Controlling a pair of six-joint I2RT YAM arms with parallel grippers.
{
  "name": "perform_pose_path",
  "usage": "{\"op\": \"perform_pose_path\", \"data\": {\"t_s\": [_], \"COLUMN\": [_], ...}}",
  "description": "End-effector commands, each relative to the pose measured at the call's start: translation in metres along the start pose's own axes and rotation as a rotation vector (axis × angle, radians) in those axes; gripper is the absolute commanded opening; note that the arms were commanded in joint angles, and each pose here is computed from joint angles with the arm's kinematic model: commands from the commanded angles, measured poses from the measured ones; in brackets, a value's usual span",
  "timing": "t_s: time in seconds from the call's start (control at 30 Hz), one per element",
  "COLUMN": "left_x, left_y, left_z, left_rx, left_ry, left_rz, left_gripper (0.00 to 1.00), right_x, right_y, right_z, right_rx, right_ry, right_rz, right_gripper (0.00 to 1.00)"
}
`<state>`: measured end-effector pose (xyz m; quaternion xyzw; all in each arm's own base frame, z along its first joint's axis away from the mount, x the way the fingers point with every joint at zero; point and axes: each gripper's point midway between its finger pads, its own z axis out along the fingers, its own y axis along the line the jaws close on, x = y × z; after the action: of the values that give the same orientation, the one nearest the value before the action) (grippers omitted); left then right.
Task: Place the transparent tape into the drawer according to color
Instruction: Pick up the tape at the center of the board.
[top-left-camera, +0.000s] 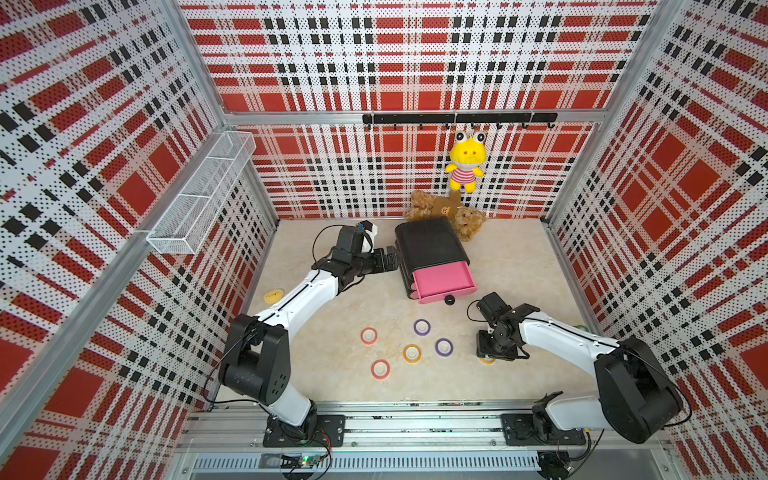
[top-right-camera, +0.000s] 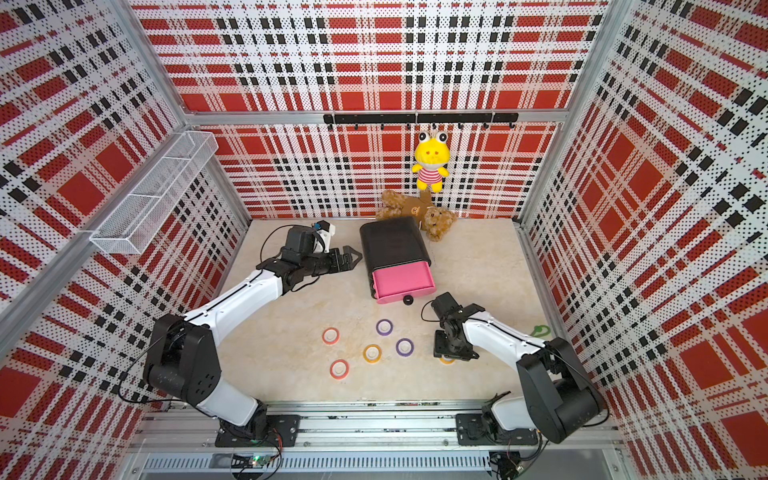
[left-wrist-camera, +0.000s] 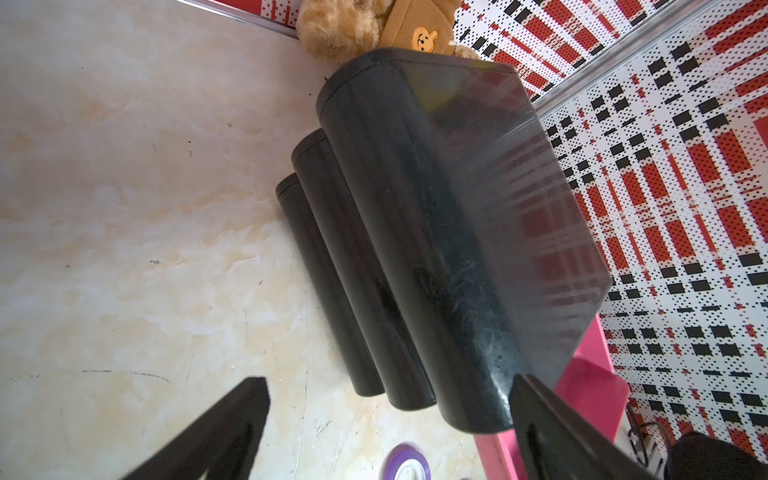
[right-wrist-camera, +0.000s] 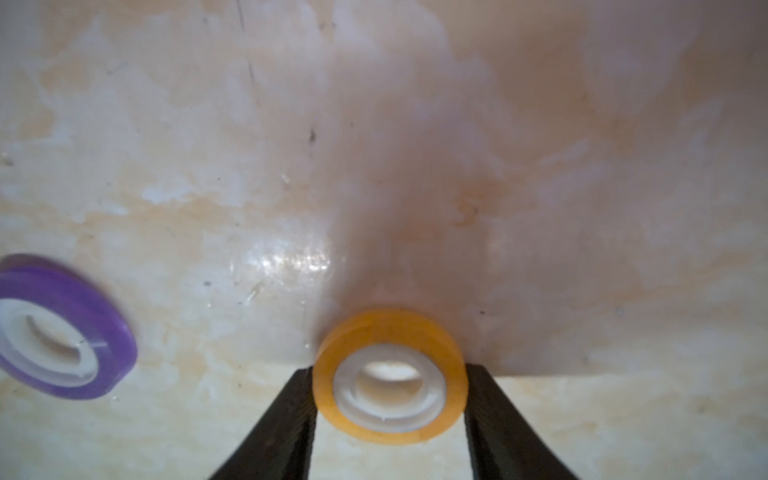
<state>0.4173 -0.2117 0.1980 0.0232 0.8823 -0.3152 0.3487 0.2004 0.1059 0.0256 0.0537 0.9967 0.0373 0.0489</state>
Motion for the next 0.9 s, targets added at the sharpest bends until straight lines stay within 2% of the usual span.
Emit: {"op": "perform_pose_path", "data": {"t_s": [0.0,0.37,0.7,0.87], "left_x": [-0.008,-0.008,-0.007,-0.007], "left_y": [-0.004,-0.005,-0.005,-0.005], "left_z": [-0.007,-0.008,-0.007,-0.007], "left_rx": [0.022,0.025,0.026,0.029], "left_ry": [-0.027,-0.026,-0.024,-0.023], "left_rz": [0.018,0.017,0.016,0.015], "left_gripper": [0.98,0.98,0.98,0.99], "right_x": [-0.008,-0.019,-0.050,-0.069], "right_y": [0.001,0.001,-0.007,0.006], "right_z": [-0.017,-0.051,-0.114,-0.152], "right_rx": [-0.007,-0.012,-0.018,-0.074], "right_ry": [-0.040,-0.105,-0.235,-0.317], "right_rz": [0.015,0.024,0.048,0.035], "right_gripper": [0.44,0.43,0.42,0.42]}}
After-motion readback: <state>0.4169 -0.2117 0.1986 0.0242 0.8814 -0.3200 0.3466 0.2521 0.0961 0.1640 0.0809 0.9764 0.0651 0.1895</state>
